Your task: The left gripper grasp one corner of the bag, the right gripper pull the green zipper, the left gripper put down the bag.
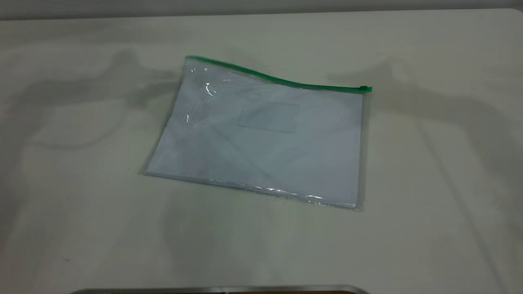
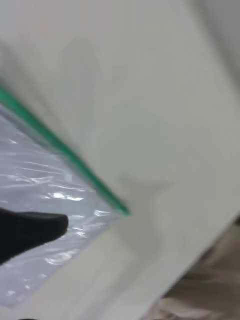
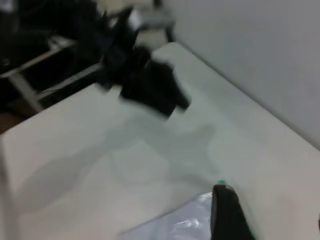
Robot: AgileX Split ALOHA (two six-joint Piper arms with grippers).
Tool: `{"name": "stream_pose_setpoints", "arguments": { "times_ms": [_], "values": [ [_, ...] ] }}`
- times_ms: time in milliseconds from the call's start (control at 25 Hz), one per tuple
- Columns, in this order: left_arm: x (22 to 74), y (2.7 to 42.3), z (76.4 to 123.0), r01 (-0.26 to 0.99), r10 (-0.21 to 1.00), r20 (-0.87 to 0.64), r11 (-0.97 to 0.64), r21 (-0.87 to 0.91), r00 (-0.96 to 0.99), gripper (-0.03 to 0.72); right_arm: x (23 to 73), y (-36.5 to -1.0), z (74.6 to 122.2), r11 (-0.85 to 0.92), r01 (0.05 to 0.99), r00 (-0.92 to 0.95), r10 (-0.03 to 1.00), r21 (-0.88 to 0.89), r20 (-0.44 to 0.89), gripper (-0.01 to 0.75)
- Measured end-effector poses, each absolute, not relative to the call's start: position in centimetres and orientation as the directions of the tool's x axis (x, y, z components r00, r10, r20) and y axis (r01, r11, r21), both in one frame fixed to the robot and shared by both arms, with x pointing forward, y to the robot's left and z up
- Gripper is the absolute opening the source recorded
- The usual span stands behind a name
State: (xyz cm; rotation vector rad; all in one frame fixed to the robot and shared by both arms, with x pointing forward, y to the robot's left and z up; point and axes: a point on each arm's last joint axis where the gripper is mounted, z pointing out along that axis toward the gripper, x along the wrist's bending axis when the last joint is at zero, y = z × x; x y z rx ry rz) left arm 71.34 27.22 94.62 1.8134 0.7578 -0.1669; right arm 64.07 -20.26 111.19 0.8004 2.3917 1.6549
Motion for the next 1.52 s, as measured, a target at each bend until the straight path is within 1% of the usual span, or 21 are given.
{"name": "stream_pose_setpoints", "arguments": {
  "times_ms": [160, 280, 360, 480, 600, 720, 840, 1040, 1200, 1320, 1400, 1520],
  "values": [
    [69.4, 28.4, 102.9, 0.512, 0.438, -0.400, -0.174, 0.841, 0.805, 0.459, 59.5, -20.5, 116.2, 0.317, 0.335, -0.873, 0.459, 0.887, 0.166, 0.471],
    [66.9, 28.3, 109.0, 0.435, 0.469, -0.296, -0.223, 0.872, 0.832, 0.448, 56.9, -20.9, 118.3, 0.344, 0.370, -0.860, 0.477, 0.863, 0.179, 0.471],
    [65.0, 28.3, 112.2, 0.400, 0.493, -0.236, -0.260, 0.879, 0.838, 0.447, 55.4, -21.2, 119.5, 0.345, 0.409, -0.832, 0.521, 0.845, 0.191, 0.471],
    [61.9, 28.0, 116.7, 0.378, 0.535, -0.186, -0.274, 0.884, 0.824, 0.447, 53.3, -22.0, 120.9, 0.342, 0.493, -0.757, 0.622, 0.800, 0.201, 0.470],
    [58.2, 27.7, 120.8, 0.391, 0.594, -0.173, -0.260, 0.883, 0.786, 0.447, 51.1, -23.3, 122.2, 0.304, 0.585, -0.630, 0.755, 0.752, 0.185, 0.463],
    [54.1, 27.7, 124.2, 0.392, 0.669, -0.114, -0.281, 0.876, 0.735, 0.447, 48.3, -24.7, 123.5, 0.253, 0.631, -0.495, 0.859, 0.734, 0.129, 0.451],
    [50.4, 27.9, 126.5, 0.402, 0.746, -0.042, -0.310, 0.862, 0.664, 0.447, 45.3, -26.0, 123.7, 0.228, 0.647, -0.391, 0.919, 0.727, 0.059, 0.442],
    [46.0, 28.3, 128.7, 0.436, 0.843, -0.003, -0.275, 0.857, 0.538, 0.447, 40.6, -27.2, 122.3, 0.189, 0.673, -0.297, 0.954, 0.715, 0.027, 0.439],
    [44.0, 28.7, 128.4, 0.494, 0.895, -0.016, -0.231, 0.838, 0.447, 0.447, 38.3, -27.5, 118.4, 0.192, 0.736, -0.275, 0.961, 0.649, 0.028, 0.439],
    [43.2, 29.1, 126.3, 0.574, 0.922, -0.033, -0.212, 0.791, 0.386, 0.447, 36.9, -27.8, 114.9, 0.201, 0.789, -0.266, 0.963, 0.580, 0.028, 0.439],
    [42.9, 29.4, 124.2, 0.642, 0.935, -0.065, -0.188, 0.743, 0.348, 0.447, 35.9, -28.0, 112.0, 0.206, 0.833, -0.258, 0.966, 0.513, 0.031, 0.439],
    [42.4, 29.5, 120.5, 0.740, 0.946, -0.122, -0.151, 0.655, 0.301, 0.447, 34.7, -28.3, 108.7, 0.212, 0.874, -0.249, 0.968, 0.437, 0.027, 0.439]
  ]
}}
